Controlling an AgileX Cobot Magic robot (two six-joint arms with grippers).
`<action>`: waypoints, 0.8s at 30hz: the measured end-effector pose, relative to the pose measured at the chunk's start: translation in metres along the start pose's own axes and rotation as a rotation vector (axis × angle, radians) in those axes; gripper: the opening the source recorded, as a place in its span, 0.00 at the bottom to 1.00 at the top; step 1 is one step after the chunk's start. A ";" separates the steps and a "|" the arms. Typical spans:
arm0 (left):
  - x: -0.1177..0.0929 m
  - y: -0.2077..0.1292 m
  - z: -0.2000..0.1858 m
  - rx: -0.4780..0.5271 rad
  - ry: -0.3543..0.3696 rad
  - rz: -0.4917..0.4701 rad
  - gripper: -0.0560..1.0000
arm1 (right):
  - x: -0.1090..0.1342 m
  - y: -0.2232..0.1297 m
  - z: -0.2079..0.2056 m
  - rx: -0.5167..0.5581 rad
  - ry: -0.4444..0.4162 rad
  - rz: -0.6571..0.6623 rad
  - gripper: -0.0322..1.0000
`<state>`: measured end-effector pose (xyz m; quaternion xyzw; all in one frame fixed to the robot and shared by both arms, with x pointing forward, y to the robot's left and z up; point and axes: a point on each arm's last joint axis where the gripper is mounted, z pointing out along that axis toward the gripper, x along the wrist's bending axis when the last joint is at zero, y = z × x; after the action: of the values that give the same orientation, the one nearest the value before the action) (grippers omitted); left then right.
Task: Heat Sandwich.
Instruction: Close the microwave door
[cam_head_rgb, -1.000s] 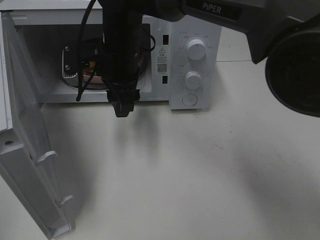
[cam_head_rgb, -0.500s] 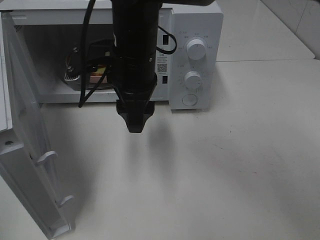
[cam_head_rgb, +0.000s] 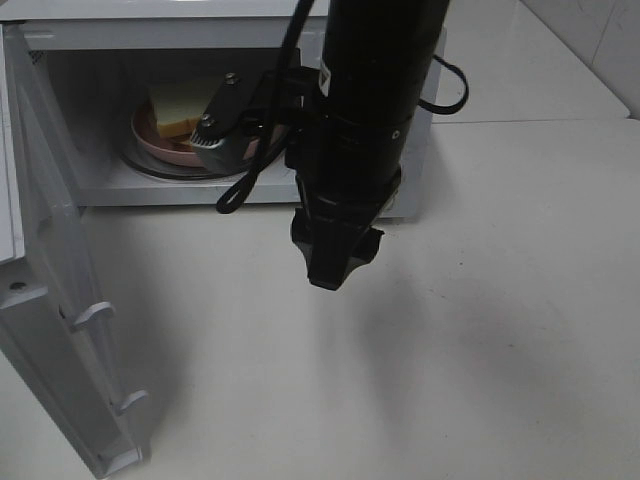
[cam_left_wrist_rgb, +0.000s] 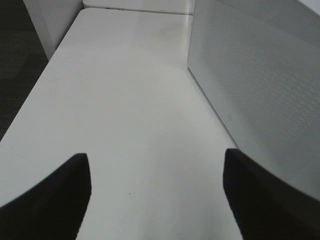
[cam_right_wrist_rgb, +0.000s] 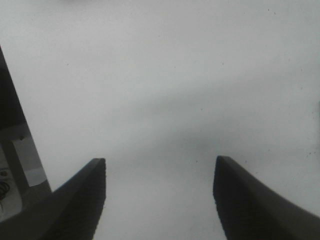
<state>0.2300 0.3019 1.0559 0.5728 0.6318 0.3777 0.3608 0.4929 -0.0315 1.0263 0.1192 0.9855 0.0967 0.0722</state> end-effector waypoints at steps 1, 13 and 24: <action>0.000 0.000 0.000 0.000 0.000 0.000 0.72 | 0.000 -0.004 -0.003 -0.005 -0.005 0.031 0.63; 0.000 0.000 0.000 0.000 0.000 0.000 0.72 | -0.027 -0.063 -0.028 -0.015 -0.052 0.449 0.63; 0.000 0.000 0.000 0.000 0.000 0.000 0.72 | -0.045 -0.172 -0.062 -0.017 -0.161 0.999 0.63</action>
<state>0.2300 0.3019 1.0559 0.5728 0.6318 0.3777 0.3608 0.4881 -0.2171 1.0557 0.5827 0.7986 0.1180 0.0937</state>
